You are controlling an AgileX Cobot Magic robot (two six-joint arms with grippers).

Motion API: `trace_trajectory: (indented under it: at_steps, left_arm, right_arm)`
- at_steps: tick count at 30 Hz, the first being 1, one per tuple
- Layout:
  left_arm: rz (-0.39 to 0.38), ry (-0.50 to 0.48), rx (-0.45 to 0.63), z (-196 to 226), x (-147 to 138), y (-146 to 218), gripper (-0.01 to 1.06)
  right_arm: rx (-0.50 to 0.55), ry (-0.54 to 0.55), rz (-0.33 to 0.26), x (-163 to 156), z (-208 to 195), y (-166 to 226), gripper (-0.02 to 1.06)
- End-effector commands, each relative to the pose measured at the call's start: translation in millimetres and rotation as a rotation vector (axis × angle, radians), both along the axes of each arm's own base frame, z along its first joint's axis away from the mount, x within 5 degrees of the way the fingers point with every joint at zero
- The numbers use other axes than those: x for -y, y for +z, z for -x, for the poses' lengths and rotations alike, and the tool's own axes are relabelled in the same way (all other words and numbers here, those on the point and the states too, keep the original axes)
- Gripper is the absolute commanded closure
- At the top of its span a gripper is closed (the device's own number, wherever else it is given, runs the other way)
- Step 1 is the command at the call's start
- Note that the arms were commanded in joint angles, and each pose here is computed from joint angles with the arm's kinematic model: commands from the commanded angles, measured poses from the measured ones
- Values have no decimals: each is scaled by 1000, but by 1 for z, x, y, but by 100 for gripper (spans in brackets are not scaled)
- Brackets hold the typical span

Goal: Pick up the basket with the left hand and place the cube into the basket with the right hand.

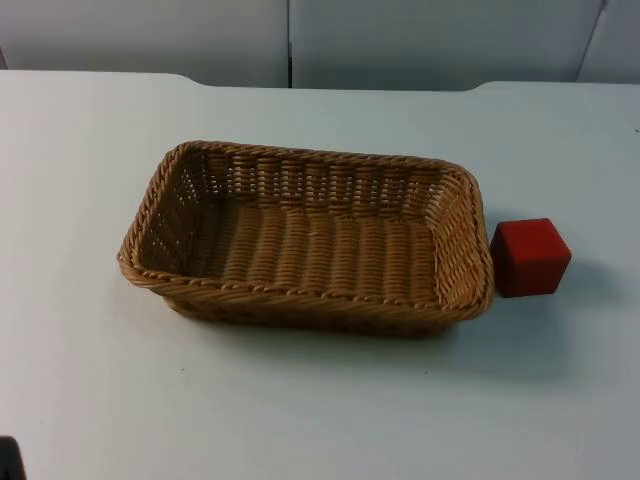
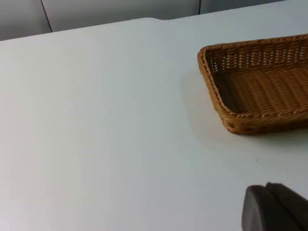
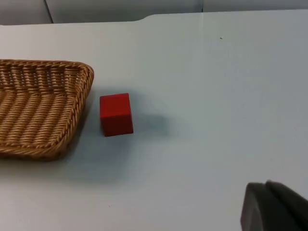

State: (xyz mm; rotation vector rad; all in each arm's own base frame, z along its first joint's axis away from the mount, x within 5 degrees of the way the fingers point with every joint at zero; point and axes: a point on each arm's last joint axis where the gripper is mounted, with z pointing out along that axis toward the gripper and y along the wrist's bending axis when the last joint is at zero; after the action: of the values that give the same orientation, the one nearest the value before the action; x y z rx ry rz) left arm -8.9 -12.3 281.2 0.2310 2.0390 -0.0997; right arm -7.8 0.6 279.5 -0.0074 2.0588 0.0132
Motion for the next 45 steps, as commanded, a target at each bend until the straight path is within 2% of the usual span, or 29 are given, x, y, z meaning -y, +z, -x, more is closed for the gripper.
trace_trajectory:
  at_steps: [1, 3, 4, 5, 6, 7, 8, 9, 10, 12, 13, 14, 15, 17, 18, 19, 20, 23, 24, 28, 31, 35, 39, 42, 45]
  left_arm:
    - [4, -4, 8, 0, 0, -1, 105]
    - [89, -26, 17, 0, 5, 1, 105]
    - [89, -26, 17, 0, 5, 1, 105]
    - [148, -55, 54, 1, 9, 8, 105]
    - [226, -105, 68, -4, 16, 17, 105]
    - [264, -163, 46, -13, 23, 25, 105]
    - [290, -235, 3, -26, 30, 33, 105]
    - [290, -235, 3, -26, 30, 33, 105]
    - [309, -288, -55, -39, 35, 37, 105]
    - [302, -341, -303, -91, 42, 30, 105]
    - [290, -345, -377, -108, 43, 25, 104]
    - [290, -345, -377, -108, 43, 25, 104]
    - [280, -348, -455, -129, 43, 15, 101]
    - [304, -343, -587, -167, 46, -5, 89]
    - [323, -351, -620, -182, 48, -12, 81]
    - [343, -359, -664, -197, 50, -22, 69]
    - [343, -359, -664, -197, 50, -22, 69]
    - [421, -349, -765, -240, 55, -45, 34]
    - [431, -342, -796, -253, 56, -52, 27]
    - [433, -337, -838, -284, 58, -67, 26]
    - [405, -323, -828, -305, 57, -78, 26]
    - [294, -262, -768, -342, 49, -96, 26]
    - [251, -243, -726, -360, 46, -104, 26]
    - [247, -244, -729, -369, 46, -110, 26]
    - [224, -269, -744, -382, 59, -124, 26]
  right_arm:
    - [6, -3, 6, 1, -1, -1, 105]
    - [6, -3, 6, 1, -1, -1, 105]
    - [6, -3, 6, 1, -1, -1, 105]
    - [6, -3, 6, 1, -1, -1, 105]
    - [6, -3, 6, 1, -1, -1, 105]
    - [6, -3, 6, 1, -1, -1, 105]
    - [6, -3, 6, 1, -1, -1, 105]
    - [6, -3, 6, 1, -1, -1, 105]
    - [6, -3, 6, 1, -1, -1, 105]
    - [6, -3, 6, 1, -1, -1, 105]
    - [6, -3, 6, 1, -1, -1, 105]
    - [6, -3, 6, 1, -1, -1, 105]
    - [6, -3, 6, 1, -1, -1, 105]
    - [6, -3, 6, 1, -1, -1, 105]
    - [6, -3, 6, 1, -1, -1, 105]
    - [6, -3, 6, 1, -1, -1, 105]
    - [6, -3, 6, 1, -1, -1, 105]
    - [6, -3, 6, 1, -1, -1, 105]
    - [6, -3, 6, 1, -1, -1, 105]
    - [6, -3, 6, 1, -1, -1, 105]
    - [6, -3, 6, 1, -1, -1, 105]
    - [6, -3, 6, 1, -1, -1, 105]
    - [6, -3, 6, 1, -1, -1, 105]
    - [6, -3, 6, 1, -1, -1, 105]
    - [6, -3, 6, 1, -1, -1, 105]
